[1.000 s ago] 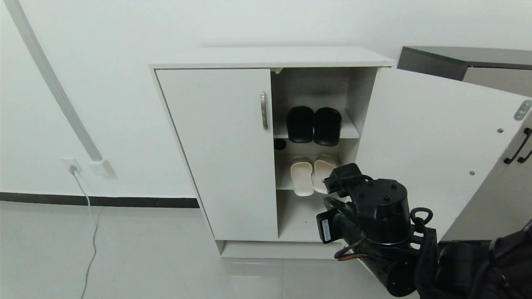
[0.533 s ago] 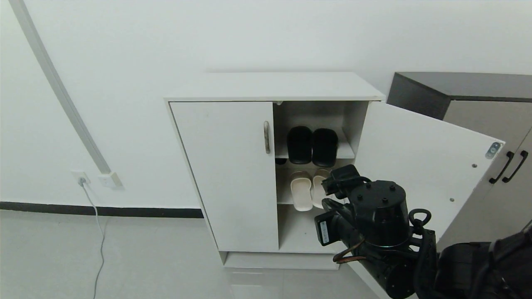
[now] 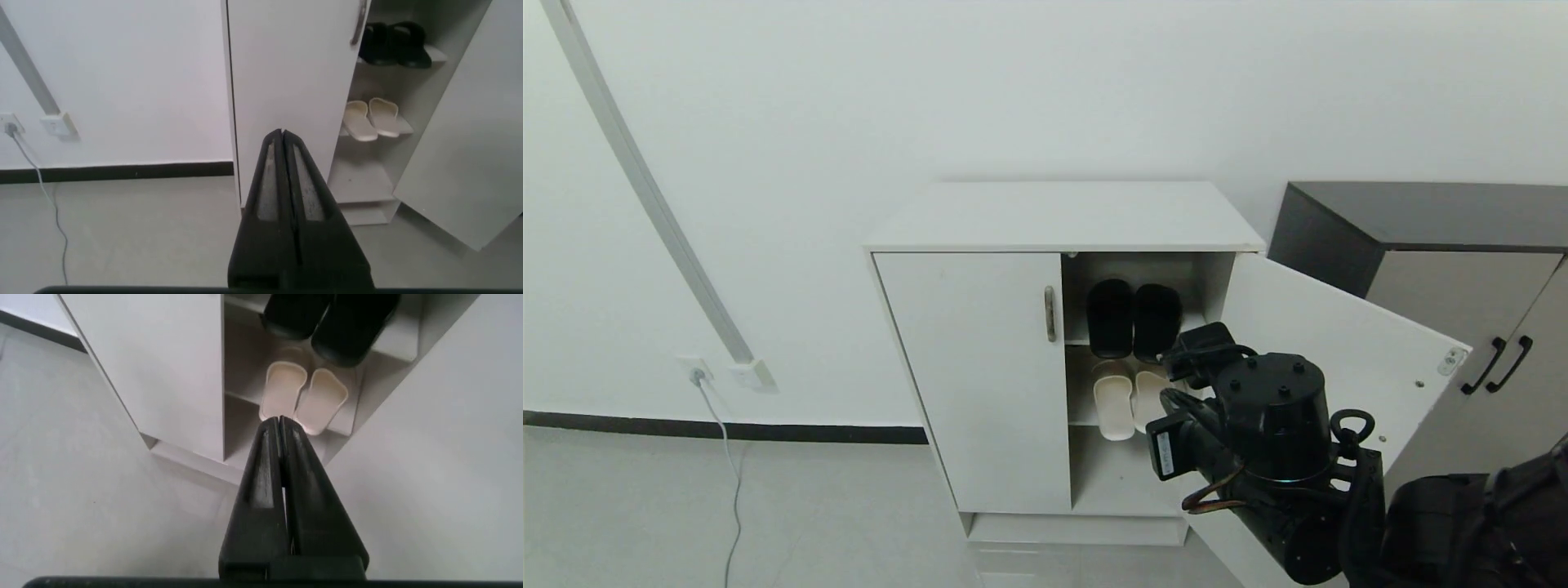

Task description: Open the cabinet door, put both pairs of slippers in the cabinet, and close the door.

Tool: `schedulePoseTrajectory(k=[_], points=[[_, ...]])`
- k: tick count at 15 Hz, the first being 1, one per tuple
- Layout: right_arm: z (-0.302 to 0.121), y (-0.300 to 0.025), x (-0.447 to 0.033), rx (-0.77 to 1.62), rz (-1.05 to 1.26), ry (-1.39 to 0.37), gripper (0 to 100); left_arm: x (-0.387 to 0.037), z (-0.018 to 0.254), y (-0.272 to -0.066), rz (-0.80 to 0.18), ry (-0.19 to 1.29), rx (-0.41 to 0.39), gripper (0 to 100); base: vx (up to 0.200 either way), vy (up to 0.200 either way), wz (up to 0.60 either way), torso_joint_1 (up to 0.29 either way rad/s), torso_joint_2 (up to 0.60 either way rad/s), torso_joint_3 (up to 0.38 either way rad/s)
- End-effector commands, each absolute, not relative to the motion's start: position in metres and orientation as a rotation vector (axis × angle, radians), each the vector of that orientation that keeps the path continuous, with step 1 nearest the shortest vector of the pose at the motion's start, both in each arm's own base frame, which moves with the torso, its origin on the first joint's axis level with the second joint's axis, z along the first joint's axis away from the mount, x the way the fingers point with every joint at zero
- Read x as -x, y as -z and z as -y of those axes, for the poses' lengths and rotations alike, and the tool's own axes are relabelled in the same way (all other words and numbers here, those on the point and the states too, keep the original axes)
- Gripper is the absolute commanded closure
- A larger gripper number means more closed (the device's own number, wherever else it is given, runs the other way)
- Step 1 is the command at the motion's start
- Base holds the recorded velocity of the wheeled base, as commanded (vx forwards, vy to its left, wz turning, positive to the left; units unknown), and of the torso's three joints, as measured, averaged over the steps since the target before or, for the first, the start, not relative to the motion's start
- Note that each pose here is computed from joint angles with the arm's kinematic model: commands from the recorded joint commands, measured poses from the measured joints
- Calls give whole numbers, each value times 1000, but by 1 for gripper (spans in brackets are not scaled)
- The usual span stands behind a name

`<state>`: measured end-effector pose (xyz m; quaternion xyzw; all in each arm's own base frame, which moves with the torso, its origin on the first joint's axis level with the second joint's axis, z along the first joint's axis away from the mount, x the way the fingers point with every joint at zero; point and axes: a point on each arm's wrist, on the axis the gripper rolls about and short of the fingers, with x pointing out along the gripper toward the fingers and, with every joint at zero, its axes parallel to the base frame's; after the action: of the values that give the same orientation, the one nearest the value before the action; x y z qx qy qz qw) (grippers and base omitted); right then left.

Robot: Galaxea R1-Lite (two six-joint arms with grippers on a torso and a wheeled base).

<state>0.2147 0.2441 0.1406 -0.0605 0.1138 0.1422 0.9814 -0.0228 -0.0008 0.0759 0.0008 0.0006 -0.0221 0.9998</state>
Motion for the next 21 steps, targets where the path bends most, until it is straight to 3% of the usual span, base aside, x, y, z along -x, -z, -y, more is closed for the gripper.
schedulePoseTrajectory(k=[1, 14, 21], points=[[-244, -141, -214, 118, -224, -287, 100, 23, 1, -76, -1, 44, -2, 100, 0, 0, 0, 193, -505, -305], [-241, -142, -215, 113, -217, -280, 100, 23, 1, -76, -1, 44, -2, 100, 0, 0, 0, 237, -556, -322], [-237, -143, -217, 111, -217, -282, 100, 23, 1, -76, -1, 44, -2, 100, 0, 0, 0, 172, -367, -200]])
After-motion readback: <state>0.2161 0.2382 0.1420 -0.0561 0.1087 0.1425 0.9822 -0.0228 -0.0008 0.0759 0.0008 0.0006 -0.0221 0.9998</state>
